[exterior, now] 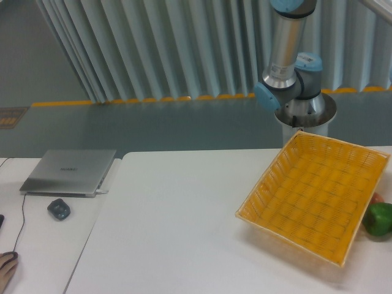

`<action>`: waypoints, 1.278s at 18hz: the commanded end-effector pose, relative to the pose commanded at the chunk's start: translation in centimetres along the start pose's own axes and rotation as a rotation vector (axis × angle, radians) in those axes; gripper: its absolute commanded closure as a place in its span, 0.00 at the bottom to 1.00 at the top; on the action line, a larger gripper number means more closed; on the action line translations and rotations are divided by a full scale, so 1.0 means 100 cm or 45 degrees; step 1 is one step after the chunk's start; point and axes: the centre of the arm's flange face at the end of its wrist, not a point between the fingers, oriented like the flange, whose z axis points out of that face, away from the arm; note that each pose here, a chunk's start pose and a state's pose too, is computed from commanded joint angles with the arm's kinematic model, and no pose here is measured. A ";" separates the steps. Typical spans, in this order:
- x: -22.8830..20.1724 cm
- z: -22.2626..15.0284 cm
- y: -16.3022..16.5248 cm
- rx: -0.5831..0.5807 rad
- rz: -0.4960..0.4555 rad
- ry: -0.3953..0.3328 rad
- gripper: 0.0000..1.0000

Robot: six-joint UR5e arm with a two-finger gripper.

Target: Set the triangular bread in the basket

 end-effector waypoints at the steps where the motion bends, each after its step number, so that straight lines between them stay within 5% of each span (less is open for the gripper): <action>1: -0.002 0.007 0.005 0.002 -0.010 0.013 0.00; 10: -0.003 0.030 0.039 0.008 -0.066 0.047 0.00; 16: -0.004 0.035 0.041 0.008 -0.070 0.045 0.15; 17: -0.004 0.035 0.041 0.008 -0.070 0.045 0.20; 19: -0.004 0.035 0.041 0.009 -0.070 0.044 0.54; 20: -0.004 0.034 0.040 0.022 -0.069 0.040 0.91; 21: -0.005 0.033 0.041 0.031 -0.072 0.034 1.00; 23: -0.007 0.027 0.044 0.042 -0.076 0.018 1.00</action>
